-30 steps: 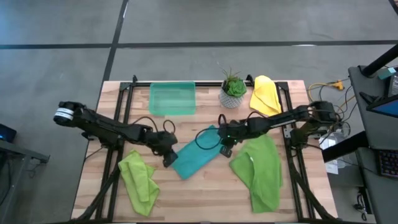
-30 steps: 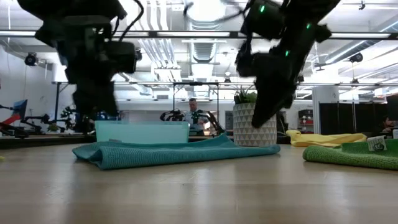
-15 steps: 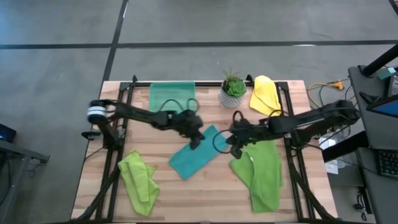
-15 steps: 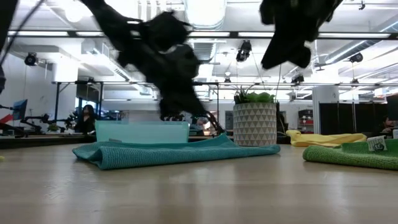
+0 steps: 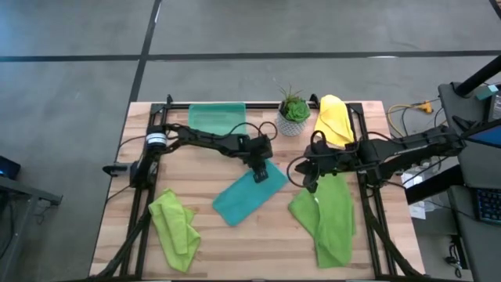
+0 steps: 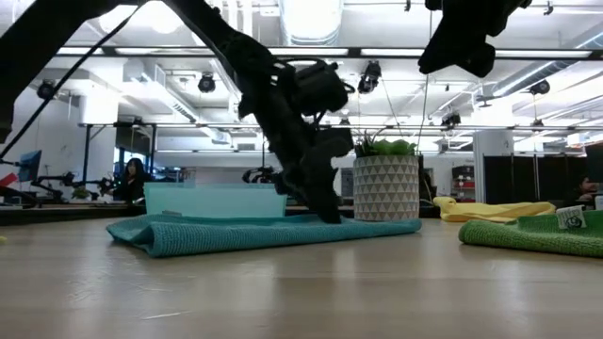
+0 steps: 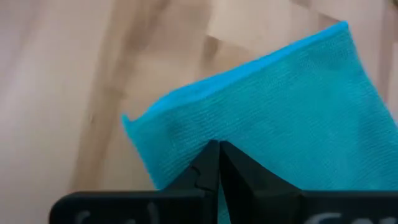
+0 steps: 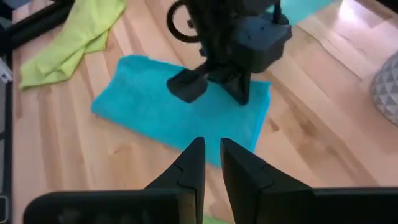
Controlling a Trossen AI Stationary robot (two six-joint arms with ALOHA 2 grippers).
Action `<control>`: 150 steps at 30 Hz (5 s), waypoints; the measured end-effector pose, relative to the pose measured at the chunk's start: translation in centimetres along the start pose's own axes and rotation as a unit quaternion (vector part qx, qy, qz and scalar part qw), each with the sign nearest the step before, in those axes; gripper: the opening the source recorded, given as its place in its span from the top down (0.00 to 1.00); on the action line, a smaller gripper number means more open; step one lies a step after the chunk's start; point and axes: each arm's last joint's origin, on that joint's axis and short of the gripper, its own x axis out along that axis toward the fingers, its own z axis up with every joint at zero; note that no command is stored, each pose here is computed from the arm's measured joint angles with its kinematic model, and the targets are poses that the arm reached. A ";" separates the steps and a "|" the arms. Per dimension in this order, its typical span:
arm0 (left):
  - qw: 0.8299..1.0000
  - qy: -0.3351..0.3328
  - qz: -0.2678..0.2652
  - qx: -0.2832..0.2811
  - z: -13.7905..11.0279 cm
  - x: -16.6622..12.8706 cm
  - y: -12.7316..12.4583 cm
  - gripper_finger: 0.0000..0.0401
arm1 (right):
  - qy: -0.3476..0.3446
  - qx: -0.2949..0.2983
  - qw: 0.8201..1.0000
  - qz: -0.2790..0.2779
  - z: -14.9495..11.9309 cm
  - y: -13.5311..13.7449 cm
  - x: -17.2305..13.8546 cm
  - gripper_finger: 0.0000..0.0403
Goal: Fold microfiber towels
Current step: Fold the blue microfiber cloth
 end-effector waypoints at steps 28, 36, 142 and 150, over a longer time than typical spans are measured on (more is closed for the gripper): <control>0.966 0.194 0.168 0.026 -4.8 -9.2 -3.7 1.00 | 0.016 -0.051 0.998 -0.025 -0.2 0.8 3.4 0.88; 0.980 0.176 -0.036 0.086 -9.0 -9.3 -7.6 1.00 | 0.007 -0.043 0.999 -0.019 0.0 1.0 3.3 0.88; 0.917 0.029 -0.147 0.369 -20.3 -2.3 -15.2 0.93 | 0.198 -0.214 0.946 0.143 -2.9 13.8 15.1 0.83; 0.918 0.021 -0.134 0.372 -20.2 -2.6 -15.2 1.00 | 0.152 -0.268 0.935 0.174 -3.3 13.9 15.7 0.78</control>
